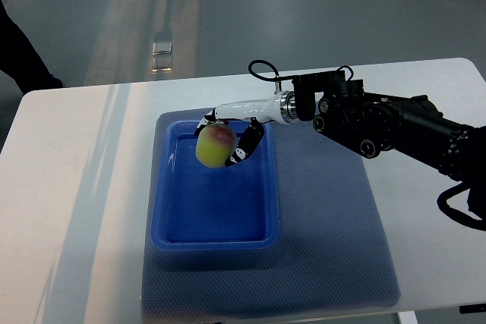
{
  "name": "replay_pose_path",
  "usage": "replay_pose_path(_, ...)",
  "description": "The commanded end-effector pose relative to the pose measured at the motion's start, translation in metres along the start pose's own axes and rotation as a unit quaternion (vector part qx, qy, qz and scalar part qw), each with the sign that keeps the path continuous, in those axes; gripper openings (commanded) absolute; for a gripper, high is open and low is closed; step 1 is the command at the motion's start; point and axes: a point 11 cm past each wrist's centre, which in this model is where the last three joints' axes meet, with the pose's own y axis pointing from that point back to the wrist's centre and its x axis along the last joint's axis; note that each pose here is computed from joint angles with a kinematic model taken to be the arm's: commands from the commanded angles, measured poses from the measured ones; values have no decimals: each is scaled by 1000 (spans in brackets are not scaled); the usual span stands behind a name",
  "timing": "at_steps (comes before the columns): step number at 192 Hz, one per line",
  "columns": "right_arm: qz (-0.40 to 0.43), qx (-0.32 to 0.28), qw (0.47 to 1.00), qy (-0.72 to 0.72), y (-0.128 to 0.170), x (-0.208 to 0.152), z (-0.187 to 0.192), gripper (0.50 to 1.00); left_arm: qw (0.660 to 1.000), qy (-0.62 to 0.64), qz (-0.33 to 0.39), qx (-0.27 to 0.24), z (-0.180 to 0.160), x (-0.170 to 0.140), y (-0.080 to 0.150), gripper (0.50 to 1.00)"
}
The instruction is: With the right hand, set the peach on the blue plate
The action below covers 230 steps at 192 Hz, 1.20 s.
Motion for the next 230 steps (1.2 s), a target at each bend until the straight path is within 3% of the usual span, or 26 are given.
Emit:
replay_pose_path(1,-11,-16,1000,9,0,-9,9,791,1000,-1,0,0,0,0,0,1000)
replay_pose_path(37,-22,-30,999,16,1,-16,18,834,1000,-1,0,0,0,0,0,1000)
replay_pose_path(49,-22,-30,999,16,1,-16,18,907,1000,-1,0,0,0,0,0,1000)
replay_pose_path(59,-23,-30,999,16,1,-15,17,930,1000,-1,0,0,0,0,0,1000)
replay_pose_path(142,13,-5,1000,-16,2,3,7,932,1000,-1,0,0,0,0,0,1000)
replay_pose_path(202,146,9,975,-167,54,52,43,930,1000,-2,-2,0,0,-2,0,1000)
replay_pose_path(207,193,1,952,-236,71,58,66,928,1000,-2,-3,0,0,-2,0,1000)
replay_pose_path(230,274,-2,897,-348,101,69,100,928,1000,-3,-5,0,0,-3,0,1000)
